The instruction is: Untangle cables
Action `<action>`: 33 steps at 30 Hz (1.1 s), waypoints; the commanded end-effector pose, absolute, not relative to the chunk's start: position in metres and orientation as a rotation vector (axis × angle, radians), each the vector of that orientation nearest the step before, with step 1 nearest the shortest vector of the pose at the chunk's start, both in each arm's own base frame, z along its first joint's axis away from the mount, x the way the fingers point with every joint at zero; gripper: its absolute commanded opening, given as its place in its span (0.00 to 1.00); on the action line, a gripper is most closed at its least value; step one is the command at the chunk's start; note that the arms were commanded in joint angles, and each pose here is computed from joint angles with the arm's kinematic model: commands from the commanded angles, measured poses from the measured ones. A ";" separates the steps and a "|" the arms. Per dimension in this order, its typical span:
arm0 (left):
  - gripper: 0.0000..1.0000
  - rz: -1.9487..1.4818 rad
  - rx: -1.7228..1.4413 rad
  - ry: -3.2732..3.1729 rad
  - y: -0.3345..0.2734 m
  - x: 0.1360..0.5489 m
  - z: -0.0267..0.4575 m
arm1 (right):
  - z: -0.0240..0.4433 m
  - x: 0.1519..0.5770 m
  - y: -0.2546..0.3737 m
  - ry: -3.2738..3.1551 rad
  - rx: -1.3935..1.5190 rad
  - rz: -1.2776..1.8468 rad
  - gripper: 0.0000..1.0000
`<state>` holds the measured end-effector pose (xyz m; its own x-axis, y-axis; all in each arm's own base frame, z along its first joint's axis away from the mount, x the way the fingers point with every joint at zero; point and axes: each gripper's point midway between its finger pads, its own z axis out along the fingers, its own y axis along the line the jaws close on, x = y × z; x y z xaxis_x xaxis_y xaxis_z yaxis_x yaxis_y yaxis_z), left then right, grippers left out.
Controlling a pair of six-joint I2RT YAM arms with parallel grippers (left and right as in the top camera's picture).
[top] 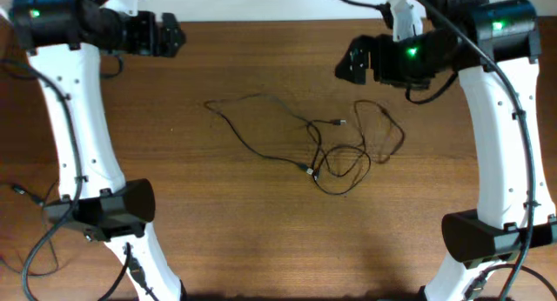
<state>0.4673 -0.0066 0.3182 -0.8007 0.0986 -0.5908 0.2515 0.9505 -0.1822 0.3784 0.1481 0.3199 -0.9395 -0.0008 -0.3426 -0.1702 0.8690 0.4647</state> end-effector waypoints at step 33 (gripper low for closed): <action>0.22 -0.257 -0.655 2.844 -0.213 0.501 -0.007 | 0.268 0.378 0.068 2.892 0.191 0.382 0.99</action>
